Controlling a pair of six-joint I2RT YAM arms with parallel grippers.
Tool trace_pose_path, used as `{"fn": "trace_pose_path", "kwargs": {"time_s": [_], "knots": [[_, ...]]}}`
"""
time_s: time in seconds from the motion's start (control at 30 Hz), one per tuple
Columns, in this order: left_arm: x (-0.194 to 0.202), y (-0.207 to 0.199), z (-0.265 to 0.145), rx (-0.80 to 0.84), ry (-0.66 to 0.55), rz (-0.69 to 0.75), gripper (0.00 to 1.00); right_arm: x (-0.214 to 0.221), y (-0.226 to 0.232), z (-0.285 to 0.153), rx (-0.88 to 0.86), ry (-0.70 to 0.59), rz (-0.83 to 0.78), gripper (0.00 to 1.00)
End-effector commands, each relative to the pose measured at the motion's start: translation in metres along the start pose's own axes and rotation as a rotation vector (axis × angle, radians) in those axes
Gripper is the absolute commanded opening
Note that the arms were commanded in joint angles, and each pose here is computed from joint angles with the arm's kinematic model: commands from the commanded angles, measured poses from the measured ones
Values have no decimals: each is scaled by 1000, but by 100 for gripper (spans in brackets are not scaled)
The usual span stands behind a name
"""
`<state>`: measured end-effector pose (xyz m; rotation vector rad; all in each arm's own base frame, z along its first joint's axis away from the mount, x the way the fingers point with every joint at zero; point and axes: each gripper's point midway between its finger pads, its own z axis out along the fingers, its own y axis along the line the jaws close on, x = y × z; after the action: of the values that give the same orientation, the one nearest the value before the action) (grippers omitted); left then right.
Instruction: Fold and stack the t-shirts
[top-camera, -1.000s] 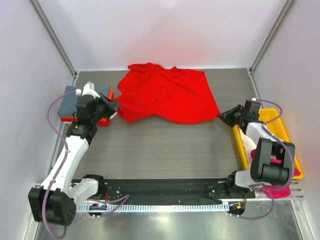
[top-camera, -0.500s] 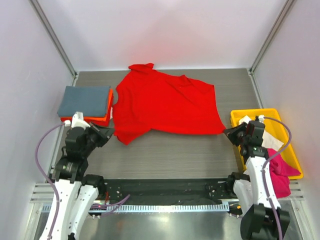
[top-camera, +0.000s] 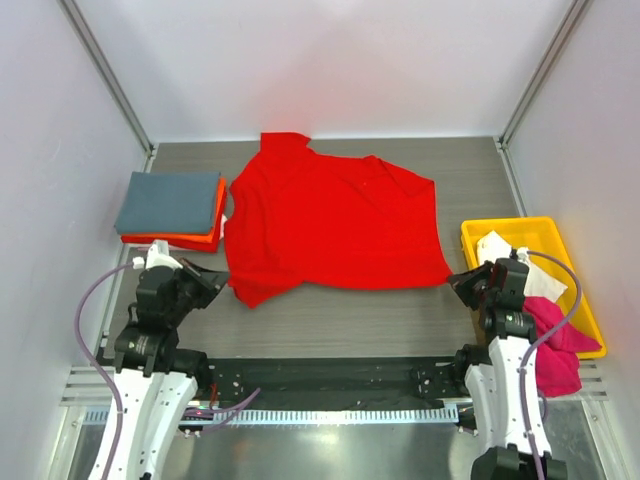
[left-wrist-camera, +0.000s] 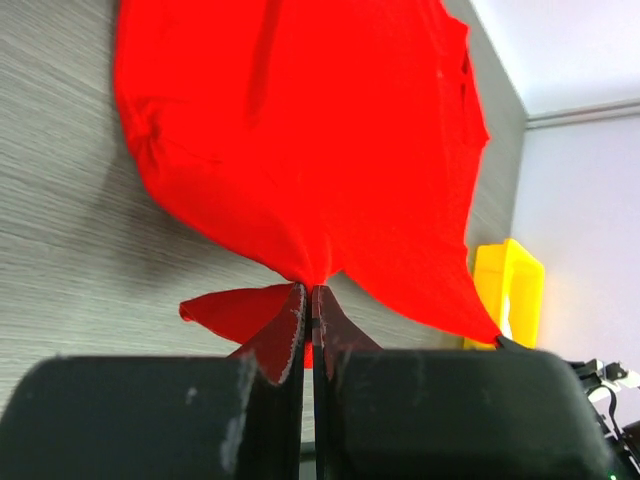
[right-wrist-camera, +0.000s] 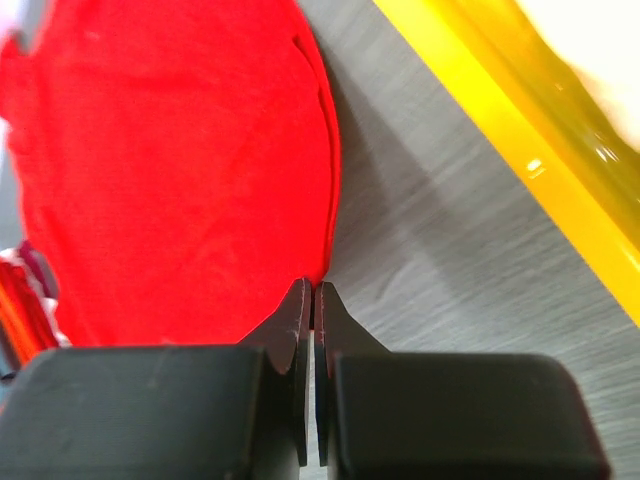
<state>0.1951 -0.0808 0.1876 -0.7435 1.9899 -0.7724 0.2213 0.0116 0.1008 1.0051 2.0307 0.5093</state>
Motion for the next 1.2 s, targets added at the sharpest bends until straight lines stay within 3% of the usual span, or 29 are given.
{"fn": "trace_pose_path", "kwargs": {"time_s": [0.0,0.2,0.5,0.87,1.17], "knots": [[-23,-14,12,-3,-54,23,0,-3,-6,9,51,24,-32,1],[-40,-27,53,-67,6,93,1,-8,-1,39,96,93,-70,1],[-75,-62,100,-105,66,191,0,-39,43,67,92,58,-142,1],[-125,-89,141,-128,-35,220,0,-75,75,105,92,21,-154,1],[-137,-93,201,-174,20,203,0,-78,80,138,103,31,-122,1]]}}
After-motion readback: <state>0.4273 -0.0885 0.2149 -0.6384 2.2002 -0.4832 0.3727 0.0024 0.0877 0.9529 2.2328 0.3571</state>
